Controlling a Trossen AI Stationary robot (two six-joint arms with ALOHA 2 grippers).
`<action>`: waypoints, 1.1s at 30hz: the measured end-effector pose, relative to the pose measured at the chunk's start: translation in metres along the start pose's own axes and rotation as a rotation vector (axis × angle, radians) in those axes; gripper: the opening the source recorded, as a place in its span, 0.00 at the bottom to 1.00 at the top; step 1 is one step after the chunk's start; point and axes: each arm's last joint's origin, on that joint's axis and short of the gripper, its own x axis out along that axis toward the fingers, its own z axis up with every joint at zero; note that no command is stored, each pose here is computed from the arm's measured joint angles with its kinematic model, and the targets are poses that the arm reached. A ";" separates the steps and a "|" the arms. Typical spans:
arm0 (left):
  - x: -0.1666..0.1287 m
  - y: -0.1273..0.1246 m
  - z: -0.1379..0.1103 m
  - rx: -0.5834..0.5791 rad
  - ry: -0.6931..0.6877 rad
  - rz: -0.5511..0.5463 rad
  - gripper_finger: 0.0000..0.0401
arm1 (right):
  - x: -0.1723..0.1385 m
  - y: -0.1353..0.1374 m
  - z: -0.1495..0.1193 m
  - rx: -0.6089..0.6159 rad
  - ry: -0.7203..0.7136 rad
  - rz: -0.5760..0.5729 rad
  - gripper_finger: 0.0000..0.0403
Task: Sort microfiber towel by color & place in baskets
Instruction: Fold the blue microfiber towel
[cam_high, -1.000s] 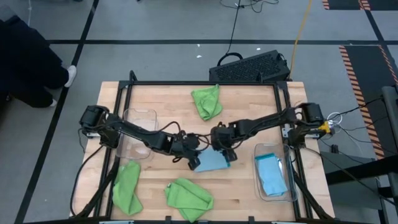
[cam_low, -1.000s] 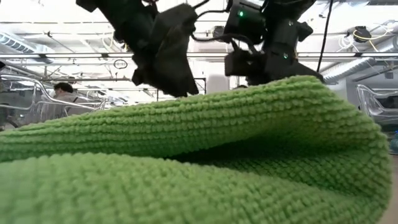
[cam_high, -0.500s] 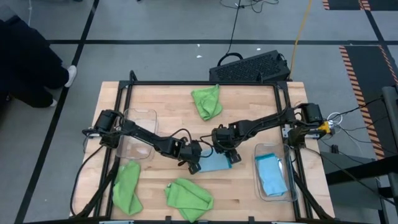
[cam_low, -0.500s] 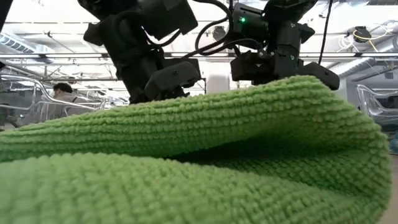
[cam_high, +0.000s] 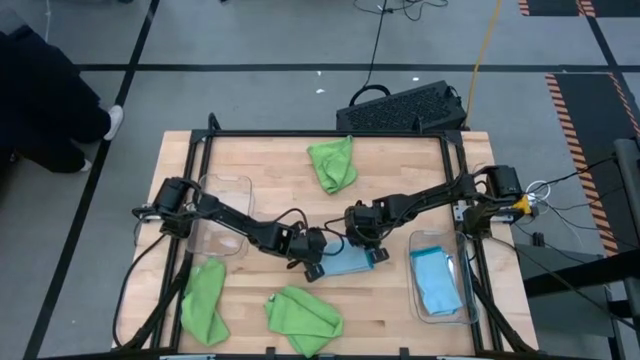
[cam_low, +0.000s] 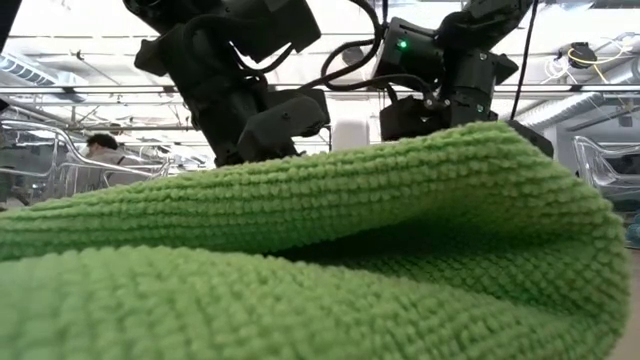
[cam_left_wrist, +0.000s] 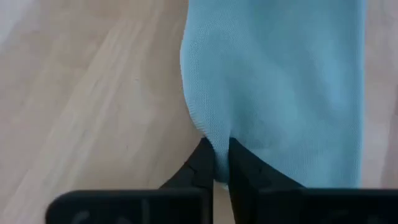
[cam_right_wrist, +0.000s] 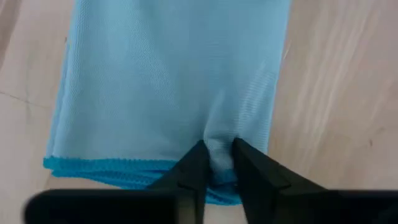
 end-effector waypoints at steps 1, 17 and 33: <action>0.000 0.000 0.000 0.000 -0.009 0.009 0.06 | -0.001 0.001 0.000 0.003 -0.001 0.000 0.13; -0.034 0.005 0.023 0.062 -0.154 0.035 0.18 | -0.061 0.011 -0.001 0.082 -0.087 -0.029 0.03; -0.038 0.008 0.028 -0.014 -0.102 -0.080 0.21 | -0.076 0.009 -0.002 0.190 -0.091 0.357 0.03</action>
